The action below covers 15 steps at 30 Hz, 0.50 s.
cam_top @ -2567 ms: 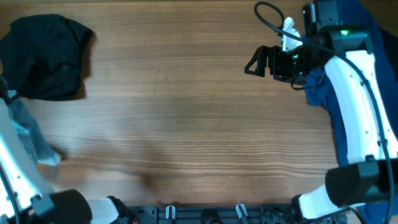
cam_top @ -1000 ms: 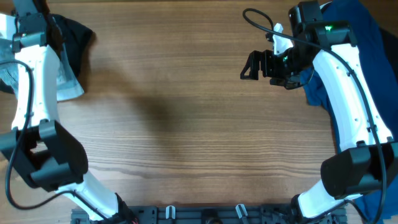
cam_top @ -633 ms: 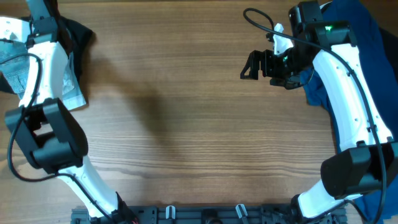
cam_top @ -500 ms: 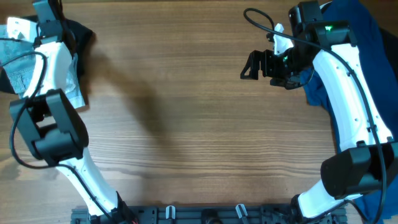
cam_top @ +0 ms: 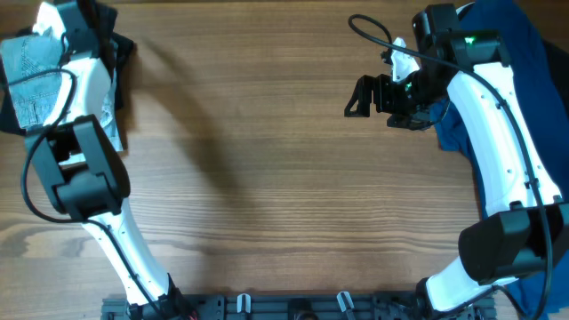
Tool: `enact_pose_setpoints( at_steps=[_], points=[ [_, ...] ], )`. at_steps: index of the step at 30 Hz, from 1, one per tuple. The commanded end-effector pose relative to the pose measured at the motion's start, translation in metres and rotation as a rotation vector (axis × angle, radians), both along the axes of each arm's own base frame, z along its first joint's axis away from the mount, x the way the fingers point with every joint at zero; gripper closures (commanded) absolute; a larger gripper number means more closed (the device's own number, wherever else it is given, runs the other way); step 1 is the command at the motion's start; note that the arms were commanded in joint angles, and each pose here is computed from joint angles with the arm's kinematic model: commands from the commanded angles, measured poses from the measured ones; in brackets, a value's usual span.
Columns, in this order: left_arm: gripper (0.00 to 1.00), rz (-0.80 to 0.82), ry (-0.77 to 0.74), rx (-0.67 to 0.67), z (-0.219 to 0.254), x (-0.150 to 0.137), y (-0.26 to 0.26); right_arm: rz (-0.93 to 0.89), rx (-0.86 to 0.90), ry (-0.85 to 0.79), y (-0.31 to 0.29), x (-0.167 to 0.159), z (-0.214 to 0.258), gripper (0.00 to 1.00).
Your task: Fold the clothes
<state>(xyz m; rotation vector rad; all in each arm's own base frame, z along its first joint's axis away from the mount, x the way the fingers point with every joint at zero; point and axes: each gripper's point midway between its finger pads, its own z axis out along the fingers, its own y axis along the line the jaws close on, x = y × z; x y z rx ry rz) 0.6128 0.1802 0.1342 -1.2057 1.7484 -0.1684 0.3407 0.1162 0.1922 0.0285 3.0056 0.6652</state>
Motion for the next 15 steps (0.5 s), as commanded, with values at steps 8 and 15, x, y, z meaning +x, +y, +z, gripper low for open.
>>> enact_pose_setpoints(
  at_steps=[8,15],
  points=[
    [0.38,-0.269,-0.014,0.084,0.091,0.03,-0.072,0.009,-0.009,-0.017,0.001,0.007,-0.001,0.0],
    [0.96,-0.161,0.433,0.064,0.023,-0.047,-0.055,0.026,-0.011,-0.017,0.001,0.005,-0.002,0.0]
  ],
)
